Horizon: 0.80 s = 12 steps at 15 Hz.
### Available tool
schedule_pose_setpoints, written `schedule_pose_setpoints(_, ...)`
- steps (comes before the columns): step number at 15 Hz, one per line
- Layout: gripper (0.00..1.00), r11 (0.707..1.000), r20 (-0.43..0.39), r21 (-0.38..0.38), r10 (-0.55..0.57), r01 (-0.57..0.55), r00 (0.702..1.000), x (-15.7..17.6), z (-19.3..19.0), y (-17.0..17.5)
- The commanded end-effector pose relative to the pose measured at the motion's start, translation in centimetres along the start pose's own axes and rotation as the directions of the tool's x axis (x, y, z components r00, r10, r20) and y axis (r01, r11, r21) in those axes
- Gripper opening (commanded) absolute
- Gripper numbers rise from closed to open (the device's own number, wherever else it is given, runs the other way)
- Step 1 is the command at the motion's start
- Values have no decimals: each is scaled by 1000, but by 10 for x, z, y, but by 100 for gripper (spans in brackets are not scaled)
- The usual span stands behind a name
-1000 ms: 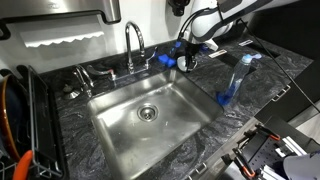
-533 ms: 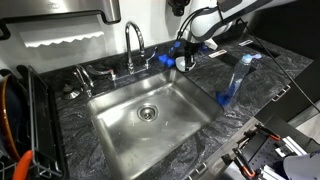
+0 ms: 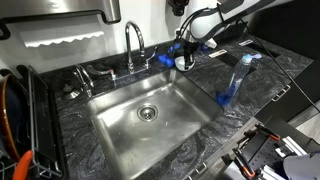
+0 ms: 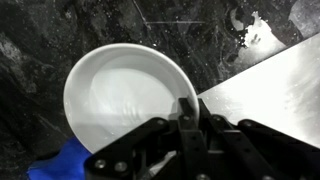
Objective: Move the bowl to the left side of the sink
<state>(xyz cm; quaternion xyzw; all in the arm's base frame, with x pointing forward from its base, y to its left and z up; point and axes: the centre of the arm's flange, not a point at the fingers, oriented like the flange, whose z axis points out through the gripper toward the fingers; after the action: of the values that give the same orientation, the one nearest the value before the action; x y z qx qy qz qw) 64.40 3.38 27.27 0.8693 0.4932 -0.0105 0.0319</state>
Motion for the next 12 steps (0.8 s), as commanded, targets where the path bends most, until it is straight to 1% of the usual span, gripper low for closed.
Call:
schedule_pose_setpoints(1,2,999,13,-31,-15,15,1000,3,-6,-12)
schedule_pose_setpoints(4,2,997,7,-68,-29,29,1000,6,-14,-19)
schedule_pose_setpoints(6,2,994,-13,-104,-43,41,999,8,-26,-25)
schedule_pose_setpoints(9,2,983,-68,-175,-67,55,995,6,-52,-36)
schedule_pose_setpoints(12,2,975,-116,-212,-95,68,989,0,-75,-57)
